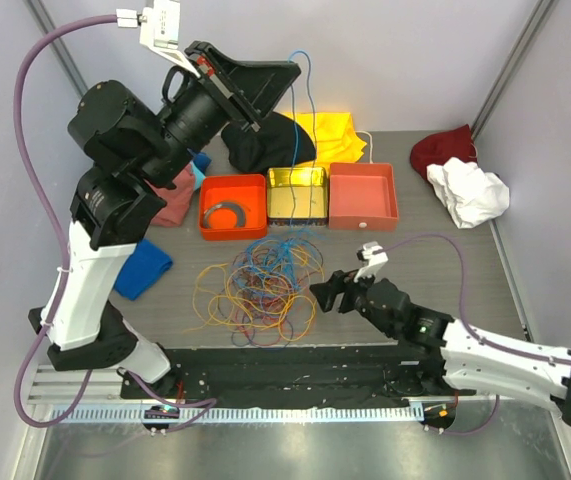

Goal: Untangle the cables

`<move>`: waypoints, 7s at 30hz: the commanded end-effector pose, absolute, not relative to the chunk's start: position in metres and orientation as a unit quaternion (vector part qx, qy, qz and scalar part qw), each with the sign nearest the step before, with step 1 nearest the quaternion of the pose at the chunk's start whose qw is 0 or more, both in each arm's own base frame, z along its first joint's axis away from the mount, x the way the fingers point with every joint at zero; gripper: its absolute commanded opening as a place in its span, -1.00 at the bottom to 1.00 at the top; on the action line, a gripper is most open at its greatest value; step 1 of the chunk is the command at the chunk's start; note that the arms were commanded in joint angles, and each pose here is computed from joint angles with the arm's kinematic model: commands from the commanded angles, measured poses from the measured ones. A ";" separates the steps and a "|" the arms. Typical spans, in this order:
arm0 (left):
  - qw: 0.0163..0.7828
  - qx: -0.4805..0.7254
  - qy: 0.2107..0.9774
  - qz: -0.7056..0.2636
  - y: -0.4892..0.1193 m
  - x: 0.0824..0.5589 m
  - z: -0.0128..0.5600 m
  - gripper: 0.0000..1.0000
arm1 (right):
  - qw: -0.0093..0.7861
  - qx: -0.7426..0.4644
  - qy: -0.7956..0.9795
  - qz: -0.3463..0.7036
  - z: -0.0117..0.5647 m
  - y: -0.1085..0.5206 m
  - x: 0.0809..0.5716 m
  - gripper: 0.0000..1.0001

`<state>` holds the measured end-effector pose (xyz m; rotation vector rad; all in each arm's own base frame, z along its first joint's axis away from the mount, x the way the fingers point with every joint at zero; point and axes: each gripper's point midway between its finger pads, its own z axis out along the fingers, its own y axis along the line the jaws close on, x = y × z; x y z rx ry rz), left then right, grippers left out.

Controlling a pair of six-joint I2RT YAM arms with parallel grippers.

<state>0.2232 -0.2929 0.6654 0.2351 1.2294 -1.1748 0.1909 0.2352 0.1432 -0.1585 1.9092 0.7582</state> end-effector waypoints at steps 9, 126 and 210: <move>0.641 0.117 0.505 -0.566 -0.299 0.206 0.685 -1.00 | 0.562 -0.048 0.758 0.327 0.174 0.304 0.242 0.70; 0.769 0.017 0.589 -0.248 -0.269 0.326 0.618 -1.00 | 0.588 0.040 0.784 0.195 0.247 0.164 0.219 0.50; 0.544 -0.033 0.824 -0.158 -0.284 0.443 0.269 -1.00 | 0.602 0.063 0.774 0.186 0.234 0.120 0.201 0.50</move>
